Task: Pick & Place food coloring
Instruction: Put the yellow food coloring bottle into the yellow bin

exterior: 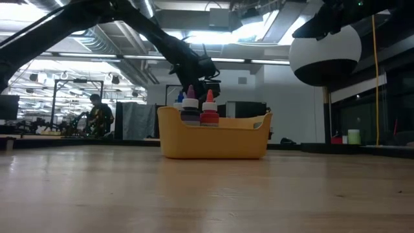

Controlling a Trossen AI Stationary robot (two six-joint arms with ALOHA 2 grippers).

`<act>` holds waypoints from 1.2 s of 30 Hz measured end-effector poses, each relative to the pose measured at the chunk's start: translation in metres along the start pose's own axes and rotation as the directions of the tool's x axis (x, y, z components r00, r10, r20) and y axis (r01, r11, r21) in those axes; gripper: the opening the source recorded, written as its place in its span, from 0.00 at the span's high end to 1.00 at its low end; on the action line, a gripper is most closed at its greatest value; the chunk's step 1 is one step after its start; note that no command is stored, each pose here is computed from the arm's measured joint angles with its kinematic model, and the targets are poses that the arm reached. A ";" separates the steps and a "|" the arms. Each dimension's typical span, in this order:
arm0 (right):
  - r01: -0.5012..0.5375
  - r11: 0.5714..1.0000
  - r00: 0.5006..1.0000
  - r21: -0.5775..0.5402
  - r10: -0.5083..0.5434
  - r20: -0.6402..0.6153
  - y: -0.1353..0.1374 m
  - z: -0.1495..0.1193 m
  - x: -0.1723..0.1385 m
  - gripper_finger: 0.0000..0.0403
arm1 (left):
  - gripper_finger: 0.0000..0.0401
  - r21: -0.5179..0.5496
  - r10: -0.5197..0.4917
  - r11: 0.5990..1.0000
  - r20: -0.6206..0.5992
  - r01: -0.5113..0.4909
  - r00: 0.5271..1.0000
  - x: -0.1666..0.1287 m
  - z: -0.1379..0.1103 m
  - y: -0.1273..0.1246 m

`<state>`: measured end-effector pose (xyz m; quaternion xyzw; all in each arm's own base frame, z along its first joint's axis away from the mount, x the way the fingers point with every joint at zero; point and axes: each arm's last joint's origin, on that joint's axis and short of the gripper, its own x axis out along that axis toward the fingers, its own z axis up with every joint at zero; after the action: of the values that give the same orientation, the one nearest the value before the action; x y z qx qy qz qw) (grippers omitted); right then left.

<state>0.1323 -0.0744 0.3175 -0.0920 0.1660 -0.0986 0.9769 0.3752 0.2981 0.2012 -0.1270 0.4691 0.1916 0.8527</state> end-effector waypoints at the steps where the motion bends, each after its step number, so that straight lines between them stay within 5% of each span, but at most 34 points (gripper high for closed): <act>1: 0.000 1.000 1.000 0.000 0.000 0.000 0.000 0.000 0.000 0.77 | 0.68 -0.002 0.001 1.000 0.001 -0.001 1.000 -0.001 0.001 -0.001; 5: 0.000 1.000 1.000 0.000 0.000 0.001 0.000 0.000 0.000 0.77 | 0.68 0.008 -0.005 1.000 0.029 0.005 1.000 -0.025 0.014 -0.012; 11: 0.008 1.000 1.000 -0.011 -0.008 0.024 -0.001 0.002 0.000 0.77 | 0.68 0.134 -0.061 0.990 0.079 0.050 0.995 -0.100 0.038 -0.056; 18: 0.004 1.000 1.000 0.003 -0.004 0.013 0.000 0.001 0.000 0.77 | 0.68 0.223 -0.261 0.948 0.135 0.227 0.956 -0.166 0.035 -0.111; 27: -0.052 0.999 0.996 0.017 0.053 -0.077 0.004 -0.008 0.000 0.77 | 0.68 0.387 -0.332 0.872 0.023 0.298 0.943 -0.207 -0.002 -0.186; 31: -0.189 0.980 0.981 0.055 0.191 -0.022 0.009 -0.007 -0.003 0.77 | 0.68 0.456 -0.372 0.821 -0.027 0.343 0.928 -0.210 -0.020 -0.216; 36: -0.316 0.927 0.949 0.203 0.308 0.070 0.018 -0.001 -0.016 0.77 | 0.68 0.505 -0.307 0.810 -0.065 0.297 0.949 -0.198 -0.038 -0.242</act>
<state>0.1197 -0.0540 0.3179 0.0380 0.1491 0.0425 0.9872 0.3583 0.0259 0.3584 0.0315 0.4684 -0.0755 0.8797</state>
